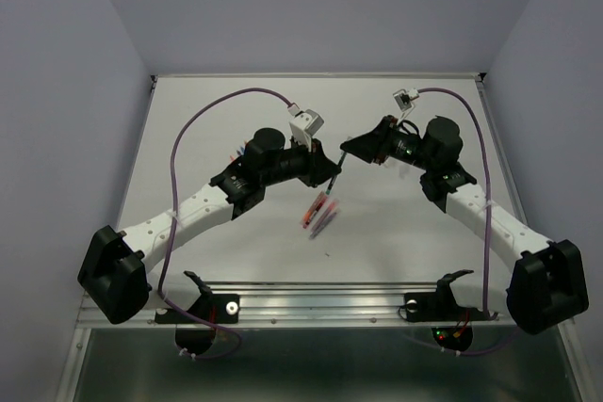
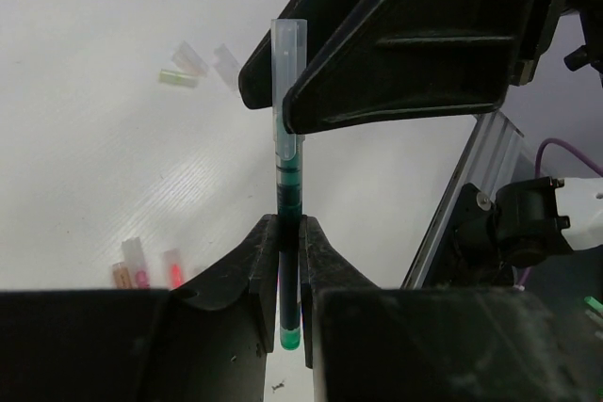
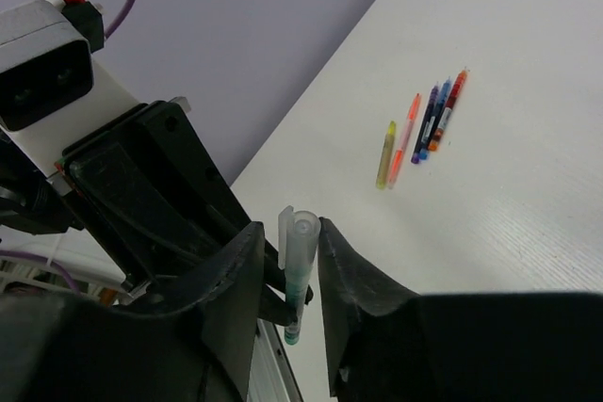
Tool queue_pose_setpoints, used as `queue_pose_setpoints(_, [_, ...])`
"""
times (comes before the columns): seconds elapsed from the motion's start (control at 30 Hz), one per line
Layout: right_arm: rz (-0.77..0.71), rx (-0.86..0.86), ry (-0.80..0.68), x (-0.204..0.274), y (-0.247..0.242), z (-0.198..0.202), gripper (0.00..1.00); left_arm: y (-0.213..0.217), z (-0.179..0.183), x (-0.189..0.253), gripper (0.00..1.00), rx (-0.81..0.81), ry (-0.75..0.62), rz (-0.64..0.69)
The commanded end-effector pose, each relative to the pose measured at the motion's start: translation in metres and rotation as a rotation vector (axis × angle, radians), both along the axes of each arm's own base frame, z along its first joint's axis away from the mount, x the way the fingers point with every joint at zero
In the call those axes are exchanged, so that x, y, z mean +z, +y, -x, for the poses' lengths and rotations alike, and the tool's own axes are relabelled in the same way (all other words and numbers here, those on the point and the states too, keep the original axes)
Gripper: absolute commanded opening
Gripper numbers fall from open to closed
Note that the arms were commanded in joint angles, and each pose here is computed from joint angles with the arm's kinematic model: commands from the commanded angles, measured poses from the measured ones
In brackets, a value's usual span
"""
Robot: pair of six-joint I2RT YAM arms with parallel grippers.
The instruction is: Open the pen caps
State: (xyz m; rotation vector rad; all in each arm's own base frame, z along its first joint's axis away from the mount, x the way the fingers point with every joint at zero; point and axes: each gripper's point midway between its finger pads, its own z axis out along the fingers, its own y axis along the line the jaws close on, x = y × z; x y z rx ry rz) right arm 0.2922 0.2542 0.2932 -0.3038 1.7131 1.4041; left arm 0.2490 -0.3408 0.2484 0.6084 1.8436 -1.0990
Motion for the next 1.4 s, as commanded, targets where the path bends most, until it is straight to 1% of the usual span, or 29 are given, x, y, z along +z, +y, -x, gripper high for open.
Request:
queue_pose_setpoints(0.0, [-0.025, 0.025, -0.065, 0.014, 0.002, 0.003, 0.33, -0.002, 0.004, 0.026, 0.0, -0.02, -0.059, 0.07])
queue_pose_setpoints(0.03, [-0.024, 0.028, -0.066, 0.014, 0.003, 0.003, 0.31, -0.002, 0.003, 0.027, 0.0, -0.018, -0.061, 0.072])
queue_pose_setpoints(0.13, [-0.023, 0.033, -0.069, 0.014, 0.003, 0.004, 0.15, -0.003, 0.003, 0.029, 0.0, -0.023, -0.063, 0.077])
queue_pose_setpoints(0.17, [-0.025, 0.027, -0.066, 0.014, 0.002, 0.003, 0.07, -0.003, 0.005, 0.03, 0.0, -0.033, -0.066, 0.08])
queue_pose_setpoints(0.23, [-0.027, 0.018, -0.068, 0.016, 0.002, 0.002, 0.03, -0.004, 0.006, 0.03, 0.0, -0.041, -0.065, 0.082])
queue_pose_setpoints(0.27, [-0.03, 0.014, -0.065, 0.016, 0.002, 0.001, 0.01, -0.004, 0.005, 0.03, 0.08, -0.04, -0.063, 0.079])
queue_pose_setpoints(0.3, [-0.032, 0.012, -0.061, 0.017, 0.002, 0.001, 0.01, -0.005, 0.005, 0.028, 0.37, -0.038, -0.055, 0.073])
queue_pose_setpoints(0.33, [-0.036, 0.009, -0.058, 0.018, 0.002, 0.001, 0.01, -0.004, 0.002, 0.028, 0.48, -0.024, -0.053, 0.07])
queue_pose_setpoints(0.37, [-0.041, 0.007, -0.052, 0.019, 0.001, 0.001, 0.01, -0.005, 0.001, 0.026, 0.62, -0.021, -0.047, 0.063])
queue_pose_setpoints(0.4, [-0.043, 0.008, -0.052, 0.02, 0.002, 0.001, 0.01, -0.005, 0.0, 0.025, 0.64, -0.02, -0.046, 0.06])
queue_pose_setpoints(0.5, [-0.052, 0.0, -0.049, 0.023, 0.001, 0.001, 0.01, -0.008, -0.002, 0.024, 0.65, -0.023, -0.045, 0.058])
queue_pose_setpoints(0.6, [-0.055, 0.01, -0.047, 0.025, 0.001, 0.003, 0.01, -0.01, -0.005, 0.023, 0.63, -0.022, -0.043, 0.052])
queue_pose_setpoints(0.77, [-0.066, 0.042, -0.034, 0.024, 0.003, 0.008, 0.01, -0.013, -0.008, 0.025, 0.55, -0.027, -0.054, 0.057])
queue_pose_setpoints(0.8, [-0.07, 0.045, -0.032, 0.024, 0.004, 0.009, 0.01, -0.014, -0.008, 0.026, 0.46, -0.031, -0.059, 0.061])
queue_pose_setpoints(0.87, [-0.069, 0.045, -0.027, 0.023, 0.004, 0.008, 0.01, -0.015, -0.008, 0.029, 0.37, -0.035, -0.062, 0.069])
queue_pose_setpoints(0.9, [-0.069, 0.045, -0.029, 0.023, 0.004, 0.008, 0.01, -0.016, -0.007, 0.03, 0.22, -0.037, -0.064, 0.074])
queue_pose_setpoints(0.93, [-0.067, 0.045, -0.026, 0.021, 0.004, 0.008, 0.01, -0.016, -0.007, 0.03, 0.14, -0.04, -0.063, 0.076])
queue_pose_setpoints(0.97, [-0.066, 0.045, -0.023, 0.02, 0.004, 0.007, 0.01, -0.016, -0.006, 0.03, 0.04, -0.046, -0.062, 0.078])
queue_pose_setpoints(1.0, [-0.063, 0.042, -0.025, 0.02, 0.004, 0.006, 0.01, -0.016, -0.005, 0.028, 0.0, -0.049, -0.062, 0.08])
queue_pose_setpoints(1.1, [-0.057, -0.019, -0.031, 0.017, 0.002, -0.008, 0.01, -0.015, 0.002, 0.024, 0.0, -0.065, -0.047, 0.093])
queue_pose_setpoints(1.13, [-0.062, -0.091, -0.042, 0.022, -0.002, -0.021, 0.01, -0.014, 0.006, 0.024, 0.0, -0.076, -0.041, 0.098])
queue_pose_setpoints(1.23, [-0.046, -0.229, -0.085, 0.028, -0.012, -0.05, 0.01, -0.009, 0.015, 0.007, 0.0, -0.083, 0.006, 0.088])
queue_pose_setpoints(1.27, [-0.054, -0.313, -0.111, 0.042, -0.019, -0.066, 0.01, -0.008, 0.02, 0.005, 0.0, -0.091, 0.031, 0.096])
queue_pose_setpoints(1.33, [-0.039, -0.392, -0.13, 0.047, -0.028, -0.087, 0.01, -0.003, 0.03, -0.016, 0.0, -0.1, 0.076, 0.074])
queue_pose_setpoints(1.37, [-0.054, -0.44, -0.155, 0.063, -0.032, -0.098, 0.01, 0.003, 0.035, -0.029, 0.0, -0.085, 0.103, 0.059])
